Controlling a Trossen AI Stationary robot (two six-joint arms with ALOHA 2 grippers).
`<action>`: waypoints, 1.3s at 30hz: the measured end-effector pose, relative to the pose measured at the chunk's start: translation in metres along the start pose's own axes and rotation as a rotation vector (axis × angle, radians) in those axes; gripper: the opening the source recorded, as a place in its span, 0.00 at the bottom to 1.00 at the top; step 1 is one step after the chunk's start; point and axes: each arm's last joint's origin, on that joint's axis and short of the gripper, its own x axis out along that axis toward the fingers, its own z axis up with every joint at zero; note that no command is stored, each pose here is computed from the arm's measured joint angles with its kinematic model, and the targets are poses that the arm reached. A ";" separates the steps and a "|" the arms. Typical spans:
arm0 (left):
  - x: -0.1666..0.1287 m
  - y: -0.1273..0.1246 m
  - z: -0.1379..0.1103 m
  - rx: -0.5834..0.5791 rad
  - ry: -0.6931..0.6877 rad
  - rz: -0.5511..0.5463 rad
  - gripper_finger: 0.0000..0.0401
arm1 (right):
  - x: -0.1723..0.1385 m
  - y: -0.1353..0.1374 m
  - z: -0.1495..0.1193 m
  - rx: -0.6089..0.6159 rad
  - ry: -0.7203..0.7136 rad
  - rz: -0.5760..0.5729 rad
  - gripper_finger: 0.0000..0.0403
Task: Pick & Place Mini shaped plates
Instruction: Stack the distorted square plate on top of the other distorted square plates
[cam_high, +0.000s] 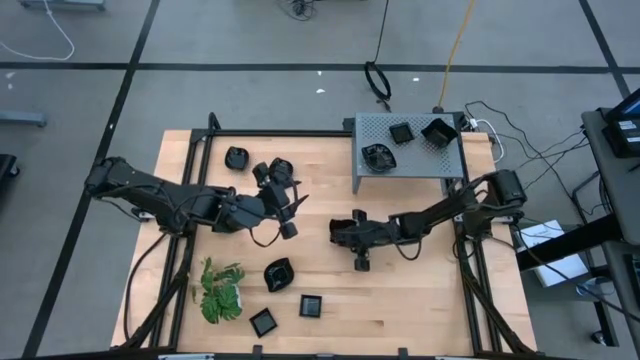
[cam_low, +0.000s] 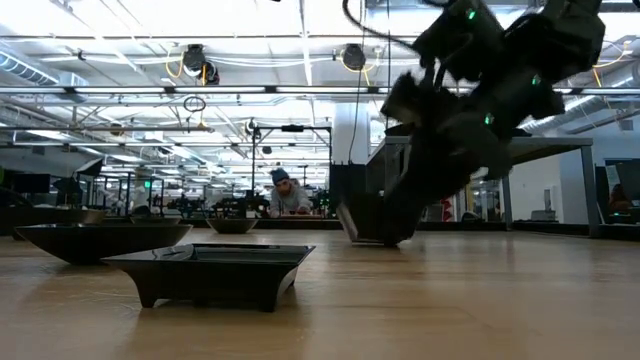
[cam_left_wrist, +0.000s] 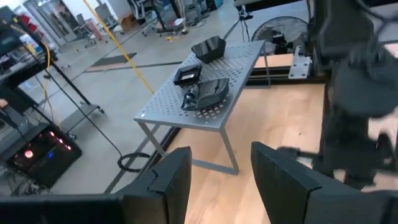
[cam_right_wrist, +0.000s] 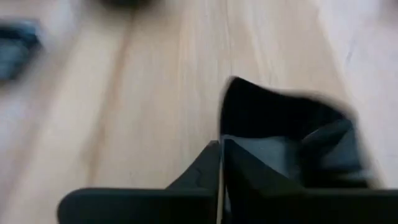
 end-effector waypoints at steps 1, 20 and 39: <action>-0.001 -0.001 0.000 0.013 -0.001 -0.003 0.43 | -0.005 0.001 0.005 0.008 -0.026 0.006 0.02; -0.001 0.001 0.000 0.063 -0.002 0.074 0.43 | -0.154 -0.024 0.080 0.213 -0.516 -0.090 0.01; -0.012 -0.001 0.003 -0.040 -0.026 0.046 0.43 | -0.023 0.018 0.009 0.012 0.008 0.103 0.39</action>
